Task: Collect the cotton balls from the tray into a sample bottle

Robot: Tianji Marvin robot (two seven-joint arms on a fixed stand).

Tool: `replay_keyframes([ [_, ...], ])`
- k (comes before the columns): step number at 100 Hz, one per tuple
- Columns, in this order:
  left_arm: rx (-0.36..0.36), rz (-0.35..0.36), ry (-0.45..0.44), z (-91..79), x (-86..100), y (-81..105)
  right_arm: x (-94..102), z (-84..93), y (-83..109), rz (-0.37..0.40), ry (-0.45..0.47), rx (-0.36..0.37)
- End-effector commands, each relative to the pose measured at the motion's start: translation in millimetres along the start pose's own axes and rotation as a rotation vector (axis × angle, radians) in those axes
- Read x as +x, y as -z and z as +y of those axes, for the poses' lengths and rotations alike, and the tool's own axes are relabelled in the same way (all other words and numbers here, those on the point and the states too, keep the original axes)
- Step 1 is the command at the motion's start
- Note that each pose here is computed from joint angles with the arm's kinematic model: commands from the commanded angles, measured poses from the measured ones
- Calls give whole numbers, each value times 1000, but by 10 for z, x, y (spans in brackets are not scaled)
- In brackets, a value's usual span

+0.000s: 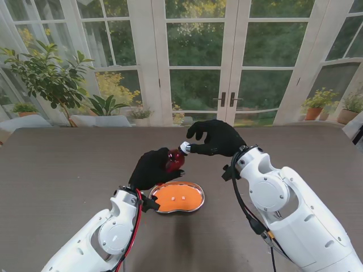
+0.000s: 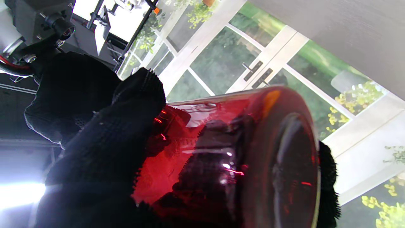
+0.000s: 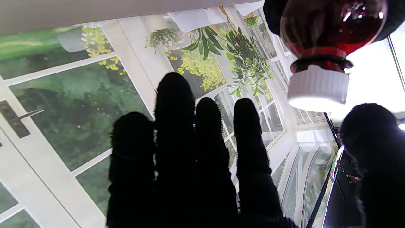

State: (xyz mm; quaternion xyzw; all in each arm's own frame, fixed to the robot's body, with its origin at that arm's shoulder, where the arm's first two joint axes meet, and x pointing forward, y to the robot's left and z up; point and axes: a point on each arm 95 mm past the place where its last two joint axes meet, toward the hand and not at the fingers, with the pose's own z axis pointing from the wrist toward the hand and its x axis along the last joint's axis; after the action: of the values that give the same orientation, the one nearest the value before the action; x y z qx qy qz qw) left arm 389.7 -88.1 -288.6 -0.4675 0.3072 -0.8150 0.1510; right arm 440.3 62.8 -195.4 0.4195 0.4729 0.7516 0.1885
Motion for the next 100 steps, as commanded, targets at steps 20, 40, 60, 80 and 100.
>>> replay_keyframes([
  [20,-11,23,-9,-10,41,-5,47,-104,-17,25,19,14],
  [40,-12,28,-14,-13,34,-3,63,-114,-22,46,1,-21],
  [60,-18,32,-19,-16,37,-6,75,-121,-2,79,-31,-16],
  [80,-22,34,-23,-17,40,0,95,-160,-12,111,-62,-7],
  [100,-21,33,-27,-23,37,16,125,-196,-29,144,-70,-34],
])
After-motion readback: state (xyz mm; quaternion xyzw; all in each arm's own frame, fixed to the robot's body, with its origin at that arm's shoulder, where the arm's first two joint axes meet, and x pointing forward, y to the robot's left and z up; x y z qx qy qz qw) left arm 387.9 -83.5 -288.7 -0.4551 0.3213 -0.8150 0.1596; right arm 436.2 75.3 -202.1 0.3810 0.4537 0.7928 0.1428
